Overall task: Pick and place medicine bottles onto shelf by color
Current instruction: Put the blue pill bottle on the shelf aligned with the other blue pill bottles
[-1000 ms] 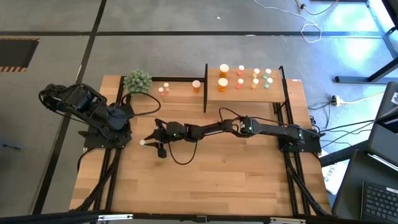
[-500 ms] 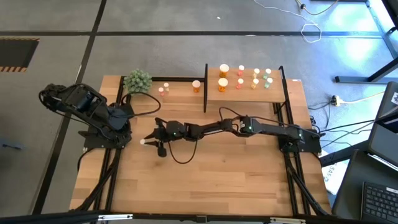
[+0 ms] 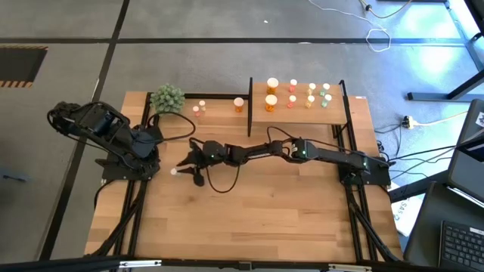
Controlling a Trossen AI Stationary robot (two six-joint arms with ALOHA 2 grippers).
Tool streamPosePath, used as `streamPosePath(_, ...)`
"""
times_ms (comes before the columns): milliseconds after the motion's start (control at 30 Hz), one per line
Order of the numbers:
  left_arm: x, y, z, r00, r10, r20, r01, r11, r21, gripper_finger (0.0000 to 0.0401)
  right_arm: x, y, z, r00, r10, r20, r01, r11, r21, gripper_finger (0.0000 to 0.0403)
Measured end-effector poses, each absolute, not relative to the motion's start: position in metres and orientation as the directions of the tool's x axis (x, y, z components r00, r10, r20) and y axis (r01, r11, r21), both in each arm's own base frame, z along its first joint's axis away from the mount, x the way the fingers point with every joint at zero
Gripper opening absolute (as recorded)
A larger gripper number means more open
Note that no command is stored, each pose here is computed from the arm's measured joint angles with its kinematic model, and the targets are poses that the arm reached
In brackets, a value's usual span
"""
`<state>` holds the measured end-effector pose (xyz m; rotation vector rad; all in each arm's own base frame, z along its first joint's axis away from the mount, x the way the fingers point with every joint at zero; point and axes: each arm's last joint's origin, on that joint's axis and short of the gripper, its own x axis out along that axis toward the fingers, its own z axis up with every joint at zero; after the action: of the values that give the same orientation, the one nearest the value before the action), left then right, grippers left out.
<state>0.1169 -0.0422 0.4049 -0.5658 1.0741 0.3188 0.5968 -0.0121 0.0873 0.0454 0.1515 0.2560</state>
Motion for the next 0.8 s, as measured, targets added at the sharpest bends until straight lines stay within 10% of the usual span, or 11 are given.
streamPosePath(800,0.117,-0.042,0.405,0.45,-0.025,-0.892,-0.507,0.815,-0.279,0.0072,0.591,-0.055,0.08,0.928,0.277,-0.25,-0.239,0.956,0.171,0.0116)
